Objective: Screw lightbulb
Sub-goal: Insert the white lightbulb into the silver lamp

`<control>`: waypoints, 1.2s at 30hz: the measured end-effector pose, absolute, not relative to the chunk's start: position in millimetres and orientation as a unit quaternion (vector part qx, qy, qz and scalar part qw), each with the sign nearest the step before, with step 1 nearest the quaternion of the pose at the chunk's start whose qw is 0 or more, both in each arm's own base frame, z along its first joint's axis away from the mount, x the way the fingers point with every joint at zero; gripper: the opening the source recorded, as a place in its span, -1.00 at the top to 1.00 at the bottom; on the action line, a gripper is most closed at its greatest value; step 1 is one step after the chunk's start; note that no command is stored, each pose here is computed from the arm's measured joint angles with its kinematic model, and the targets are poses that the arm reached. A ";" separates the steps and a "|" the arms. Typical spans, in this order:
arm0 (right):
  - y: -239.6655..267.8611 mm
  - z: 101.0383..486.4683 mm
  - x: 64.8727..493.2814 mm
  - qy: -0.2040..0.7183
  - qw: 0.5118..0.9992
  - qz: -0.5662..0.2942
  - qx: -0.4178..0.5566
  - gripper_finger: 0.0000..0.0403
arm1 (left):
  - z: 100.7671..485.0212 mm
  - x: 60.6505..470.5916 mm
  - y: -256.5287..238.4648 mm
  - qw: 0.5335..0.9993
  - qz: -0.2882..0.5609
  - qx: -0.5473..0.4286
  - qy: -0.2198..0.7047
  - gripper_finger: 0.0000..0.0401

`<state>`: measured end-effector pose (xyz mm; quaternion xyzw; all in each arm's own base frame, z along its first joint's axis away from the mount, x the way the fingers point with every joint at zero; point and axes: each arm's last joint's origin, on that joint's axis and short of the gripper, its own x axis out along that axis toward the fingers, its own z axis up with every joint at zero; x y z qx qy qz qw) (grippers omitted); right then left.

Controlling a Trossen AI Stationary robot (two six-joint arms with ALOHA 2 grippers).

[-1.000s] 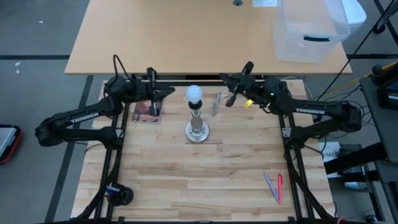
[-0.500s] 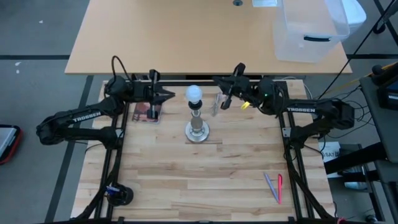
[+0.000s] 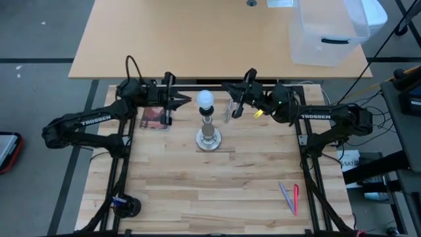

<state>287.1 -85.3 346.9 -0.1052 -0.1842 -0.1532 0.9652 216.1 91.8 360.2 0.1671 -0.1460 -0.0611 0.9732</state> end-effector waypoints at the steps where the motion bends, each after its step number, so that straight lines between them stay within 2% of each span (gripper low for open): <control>1: -84.2 349.4 288.4 -0.184 0.965 -0.151 -0.106 1.00 | 360.0 216.4 91.7 0.973 -0.060 0.166 -0.145 0.85; 15: -86.2 359.6 325.3 -0.146 0.973 -0.142 -0.110 1.00 | 359.7 220.9 81.4 0.973 -0.074 0.160 -0.147 0.85; 36: -83.4 362.4 328.3 -0.145 0.972 -0.148 -0.112 1.00 | 360.8 229.6 79.4 0.975 -0.075 0.153 -0.144 0.85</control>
